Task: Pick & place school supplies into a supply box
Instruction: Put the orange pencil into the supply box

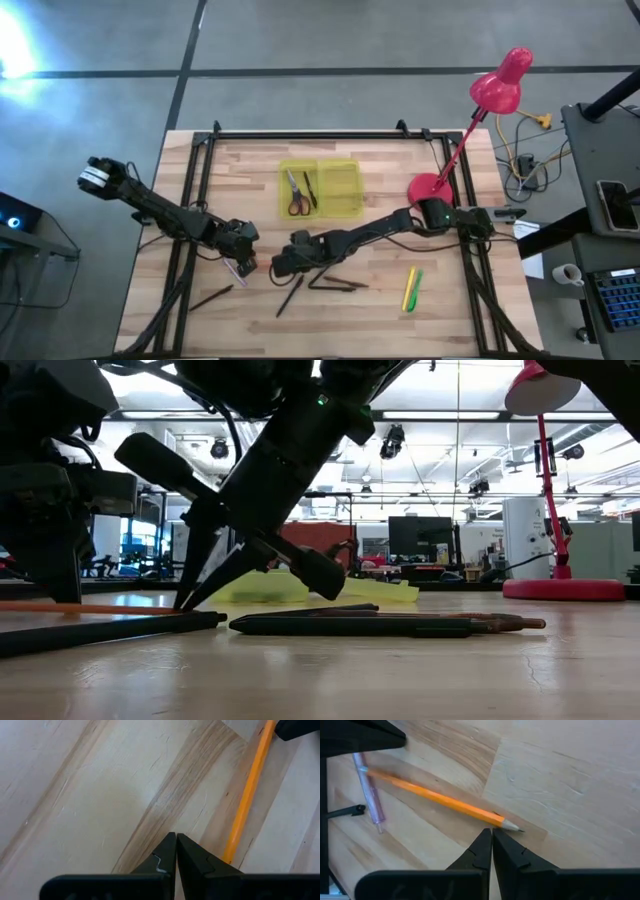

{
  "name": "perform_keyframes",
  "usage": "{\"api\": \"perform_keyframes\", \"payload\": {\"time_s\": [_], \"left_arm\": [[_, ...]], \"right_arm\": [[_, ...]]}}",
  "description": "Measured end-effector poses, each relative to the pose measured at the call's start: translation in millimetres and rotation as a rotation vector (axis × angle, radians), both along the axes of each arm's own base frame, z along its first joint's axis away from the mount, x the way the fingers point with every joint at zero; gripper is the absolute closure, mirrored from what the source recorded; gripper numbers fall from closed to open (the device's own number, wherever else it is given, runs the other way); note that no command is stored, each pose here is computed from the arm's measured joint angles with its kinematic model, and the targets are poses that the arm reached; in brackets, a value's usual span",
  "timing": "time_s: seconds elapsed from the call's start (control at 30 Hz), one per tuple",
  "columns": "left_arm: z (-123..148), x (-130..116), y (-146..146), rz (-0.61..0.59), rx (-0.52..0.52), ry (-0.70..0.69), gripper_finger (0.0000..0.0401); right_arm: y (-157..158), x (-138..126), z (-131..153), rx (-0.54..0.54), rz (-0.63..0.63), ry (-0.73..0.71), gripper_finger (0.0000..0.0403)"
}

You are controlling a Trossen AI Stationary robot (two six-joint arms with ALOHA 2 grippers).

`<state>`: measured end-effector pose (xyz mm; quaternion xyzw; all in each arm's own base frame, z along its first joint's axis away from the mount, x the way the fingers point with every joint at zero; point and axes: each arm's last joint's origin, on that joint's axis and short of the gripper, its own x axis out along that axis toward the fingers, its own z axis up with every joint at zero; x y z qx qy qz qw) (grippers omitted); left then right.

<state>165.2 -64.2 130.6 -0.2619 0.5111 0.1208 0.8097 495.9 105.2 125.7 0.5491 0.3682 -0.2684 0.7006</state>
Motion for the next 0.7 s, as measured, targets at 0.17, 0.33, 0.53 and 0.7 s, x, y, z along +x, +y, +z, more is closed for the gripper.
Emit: {"api": "perform_keyframes", "payload": {"time_s": [0.17, 0.33, 0.53, 0.7], "left_arm": [[0.0, 0.0, 0.0, 0.0, 0.0, 0.0, 0.0401], [0.0, 0.0, 0.1, 0.001, 0.0, 0.0, 0.0401], [0.0, 0.0, 0.1, 0.006, -0.002, 0.0, 0.0401], [0.3, -0.1, 0.1, 0.01, -0.005, -0.001, 0.0401]], "right_arm": [[-0.3, -0.9, -1.5, -0.002, -0.002, 0.007, 0.0394], [0.0, 0.5, 1.8, -0.006, -0.009, -0.008, 0.0394], [-2.8, 2.0, 4.9, -0.01, -0.014, -0.017, 0.0394], [-6.9, 2.3, 4.7, -0.015, -0.022, -0.013, 0.0394]]}}
